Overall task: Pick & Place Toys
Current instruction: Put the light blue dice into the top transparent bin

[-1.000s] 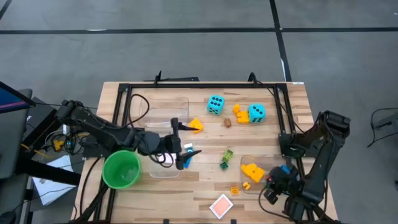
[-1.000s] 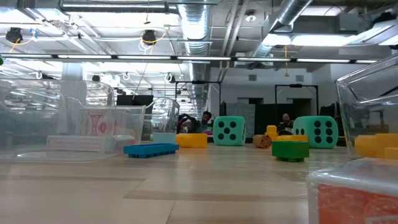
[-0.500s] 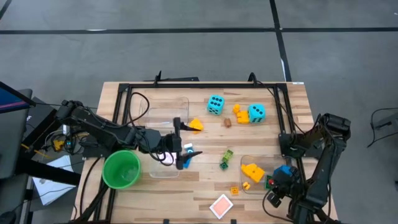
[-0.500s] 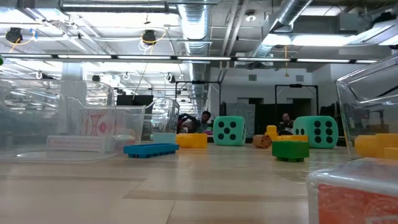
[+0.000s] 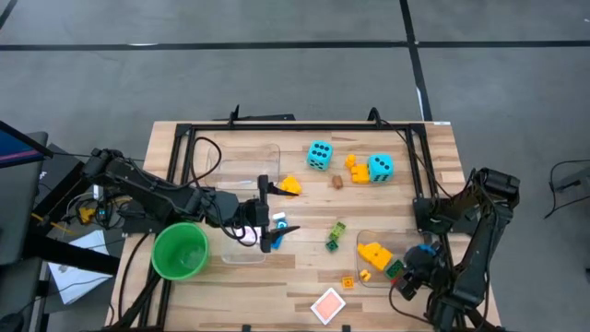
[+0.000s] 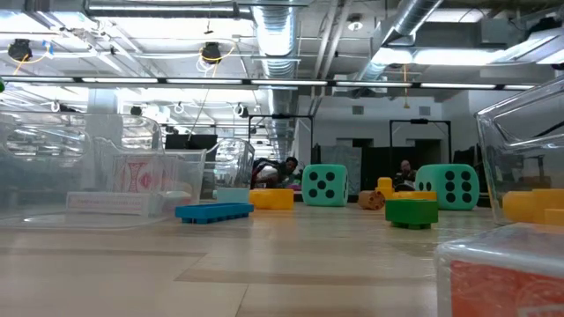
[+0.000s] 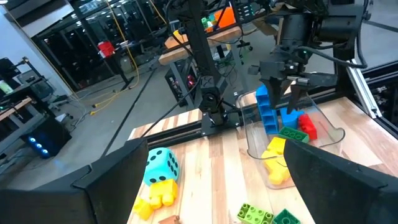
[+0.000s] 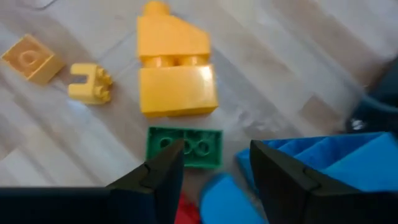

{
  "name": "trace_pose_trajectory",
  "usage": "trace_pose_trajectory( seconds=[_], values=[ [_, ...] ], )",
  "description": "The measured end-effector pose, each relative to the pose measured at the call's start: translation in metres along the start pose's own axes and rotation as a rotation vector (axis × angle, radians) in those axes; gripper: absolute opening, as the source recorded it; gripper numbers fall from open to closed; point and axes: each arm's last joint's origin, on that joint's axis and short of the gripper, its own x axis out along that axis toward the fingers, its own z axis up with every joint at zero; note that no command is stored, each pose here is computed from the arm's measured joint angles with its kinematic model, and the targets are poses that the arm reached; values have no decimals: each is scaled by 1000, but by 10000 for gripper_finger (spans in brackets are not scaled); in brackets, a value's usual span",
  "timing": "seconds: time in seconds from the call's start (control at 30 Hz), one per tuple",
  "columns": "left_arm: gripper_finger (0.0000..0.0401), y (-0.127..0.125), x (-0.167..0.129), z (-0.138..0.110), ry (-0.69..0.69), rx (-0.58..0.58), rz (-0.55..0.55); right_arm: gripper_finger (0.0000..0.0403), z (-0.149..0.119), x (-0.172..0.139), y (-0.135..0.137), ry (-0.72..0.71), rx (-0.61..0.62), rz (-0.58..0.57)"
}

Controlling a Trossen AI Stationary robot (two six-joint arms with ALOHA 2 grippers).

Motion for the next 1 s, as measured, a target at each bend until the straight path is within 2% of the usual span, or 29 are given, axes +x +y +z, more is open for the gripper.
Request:
trace_pose_trajectory(
  seconds=[0.2,0.33,0.43,0.53,0.7,1.0],
  values=[
    [369,0,0,0,2,-23,-1,182,7,-3,-8,-61,15,-42],
    [369,-2,-1,-1,9,-50,-9,183,17,-13,-9,-154,12,62],
    [369,-5,-2,-1,19,-65,-23,183,26,-25,-7,-263,-37,150],
    [369,-10,-4,-2,36,-85,-42,183,35,-34,-6,-370,-92,177],
    [369,-19,-9,-1,45,-128,-76,183,51,-38,-5,-445,-162,128],
    [369,-43,-24,1,71,-194,-167,183,83,-24,4,-506,-359,-21]
  ],
)
